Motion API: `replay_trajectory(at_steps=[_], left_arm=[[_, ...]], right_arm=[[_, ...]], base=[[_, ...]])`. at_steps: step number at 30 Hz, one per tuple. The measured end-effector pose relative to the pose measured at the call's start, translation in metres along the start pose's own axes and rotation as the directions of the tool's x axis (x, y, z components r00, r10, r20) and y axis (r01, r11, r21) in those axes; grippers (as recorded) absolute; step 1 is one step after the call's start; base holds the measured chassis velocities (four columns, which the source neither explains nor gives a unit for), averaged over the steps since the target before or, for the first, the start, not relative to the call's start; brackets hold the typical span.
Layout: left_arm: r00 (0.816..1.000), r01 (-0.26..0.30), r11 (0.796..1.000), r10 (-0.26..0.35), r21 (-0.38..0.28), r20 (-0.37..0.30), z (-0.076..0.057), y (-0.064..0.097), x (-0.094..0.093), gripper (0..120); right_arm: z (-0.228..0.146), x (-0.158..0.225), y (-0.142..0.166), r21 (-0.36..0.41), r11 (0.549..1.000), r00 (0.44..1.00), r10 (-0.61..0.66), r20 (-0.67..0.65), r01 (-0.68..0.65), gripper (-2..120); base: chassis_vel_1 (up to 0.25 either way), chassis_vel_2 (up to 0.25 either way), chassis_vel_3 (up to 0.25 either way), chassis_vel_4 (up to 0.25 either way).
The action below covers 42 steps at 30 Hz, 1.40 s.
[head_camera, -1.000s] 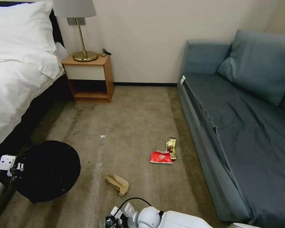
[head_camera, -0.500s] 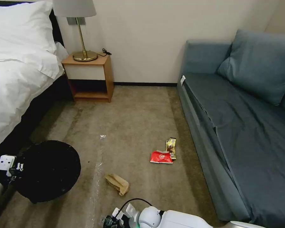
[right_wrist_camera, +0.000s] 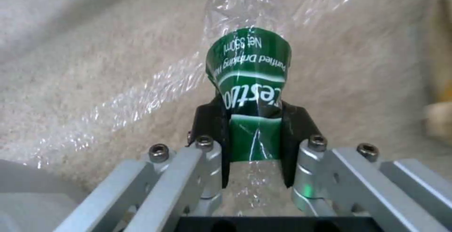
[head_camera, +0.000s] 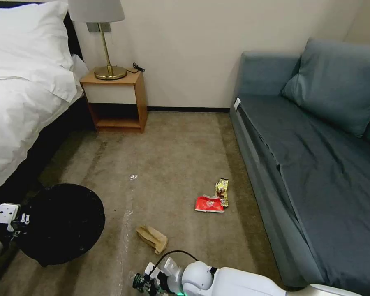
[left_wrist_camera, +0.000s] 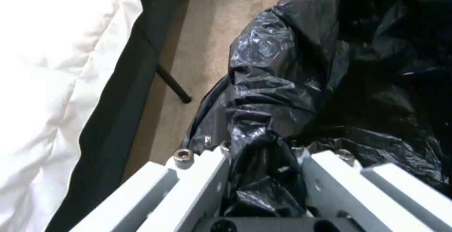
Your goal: Pick up the trash bin, then pick up the garbage on the floor and place it into the trash bin.
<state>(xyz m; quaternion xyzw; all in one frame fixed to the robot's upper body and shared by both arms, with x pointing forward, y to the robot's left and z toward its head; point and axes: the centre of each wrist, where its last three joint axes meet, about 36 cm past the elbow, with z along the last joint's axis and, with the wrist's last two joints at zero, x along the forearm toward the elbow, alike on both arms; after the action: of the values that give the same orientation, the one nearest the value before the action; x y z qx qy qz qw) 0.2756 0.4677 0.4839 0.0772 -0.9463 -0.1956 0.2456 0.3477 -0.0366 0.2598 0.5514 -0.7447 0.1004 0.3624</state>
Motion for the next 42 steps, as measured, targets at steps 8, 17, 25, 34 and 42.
replay_trajectory(at_steps=[8,17,25,34,42], left_arm=[[1.0,-0.008,1.0,0.008,0.004,0.0,0.001,-0.006,0.003,1],[1.0,-0.027,1.0,0.027,0.004,0.003,0.001,-0.019,0.006,1],[0.999,-0.041,0.999,0.041,0.007,0.007,0.0,-0.024,0.009,1],[0.998,-0.055,0.998,0.055,0.019,0.011,-0.001,-0.026,0.012,1],[0.998,-0.056,0.998,0.055,0.022,0.014,0.003,-0.024,0.014,1]], right_arm=[[-0.077,0.053,0.001,0.03,1.0,0.99,0.002,0.141,-0.006,17],[-0.157,0.102,0.003,0.082,0.997,0.959,-0.038,0.279,0.015,17],[-0.246,0.112,0.027,0.15,0.986,0.905,-0.128,0.405,0.072,17],[-0.251,0.07,0.036,0.149,0.984,0.915,-0.147,0.376,0.097,17],[-0.243,0.023,0.012,0.12,0.992,0.932,-0.087,0.352,0.047,17]], base=[[0.0,0.0,0.0,0.0],[0.0,0.0,0.0,0.0],[0.0,0.0,0.0,0.0],[0.0,0.0,0.0,0.0],[0.0,0.0,0.0,0.0]])
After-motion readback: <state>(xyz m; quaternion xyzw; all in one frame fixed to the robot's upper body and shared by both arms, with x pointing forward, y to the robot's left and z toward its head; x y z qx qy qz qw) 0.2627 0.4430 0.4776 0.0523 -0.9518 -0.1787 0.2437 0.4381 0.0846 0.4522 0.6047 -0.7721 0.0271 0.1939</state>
